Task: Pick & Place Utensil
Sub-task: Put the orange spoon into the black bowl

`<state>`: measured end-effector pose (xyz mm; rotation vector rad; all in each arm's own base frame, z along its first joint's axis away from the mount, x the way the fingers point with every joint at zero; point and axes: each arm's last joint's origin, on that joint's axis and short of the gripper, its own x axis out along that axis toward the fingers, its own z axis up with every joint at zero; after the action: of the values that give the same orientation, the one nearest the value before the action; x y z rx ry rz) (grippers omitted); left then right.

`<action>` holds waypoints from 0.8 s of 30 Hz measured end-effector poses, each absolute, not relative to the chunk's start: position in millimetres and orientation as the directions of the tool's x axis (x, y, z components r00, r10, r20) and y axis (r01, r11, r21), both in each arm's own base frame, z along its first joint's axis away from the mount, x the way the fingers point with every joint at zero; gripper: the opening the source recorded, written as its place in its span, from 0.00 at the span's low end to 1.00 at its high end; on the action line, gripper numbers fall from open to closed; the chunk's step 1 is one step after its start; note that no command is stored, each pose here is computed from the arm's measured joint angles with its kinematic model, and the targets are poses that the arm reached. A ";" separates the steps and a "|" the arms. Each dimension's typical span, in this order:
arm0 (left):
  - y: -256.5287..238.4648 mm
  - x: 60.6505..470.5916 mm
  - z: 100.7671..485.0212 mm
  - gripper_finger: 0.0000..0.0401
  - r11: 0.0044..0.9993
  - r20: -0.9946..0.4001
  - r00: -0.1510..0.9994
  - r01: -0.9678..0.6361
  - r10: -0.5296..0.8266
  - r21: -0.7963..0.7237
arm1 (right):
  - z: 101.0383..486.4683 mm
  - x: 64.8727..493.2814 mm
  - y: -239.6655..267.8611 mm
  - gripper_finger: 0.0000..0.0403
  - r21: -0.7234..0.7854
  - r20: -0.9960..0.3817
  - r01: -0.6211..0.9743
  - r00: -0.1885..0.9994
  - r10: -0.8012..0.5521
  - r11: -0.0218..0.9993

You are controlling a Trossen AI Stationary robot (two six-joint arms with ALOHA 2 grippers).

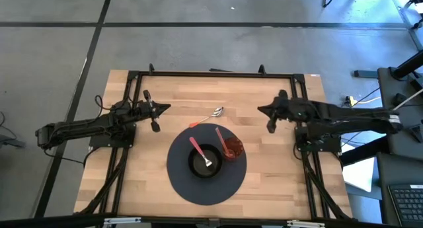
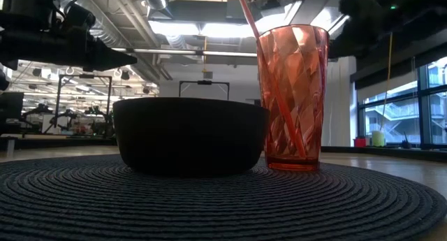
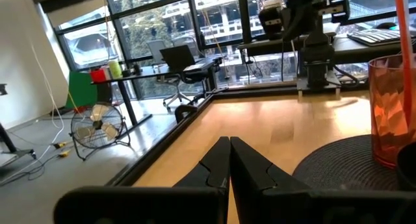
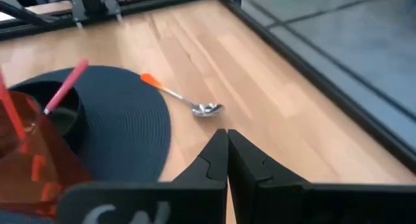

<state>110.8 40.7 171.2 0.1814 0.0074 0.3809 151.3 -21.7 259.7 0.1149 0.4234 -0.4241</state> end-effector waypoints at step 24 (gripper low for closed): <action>40.8 110.8 171.2 0.01 0.912 0.027 0.928 -0.370 0.371 0.179 | 287.6 329.1 -161.4 0.05 0.008 -0.736 0.144 0.670 -0.092 0.989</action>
<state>110.8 40.8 171.2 0.1832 0.0078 0.3817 329.1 -161.4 287.6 0.0679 0.8257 -0.1331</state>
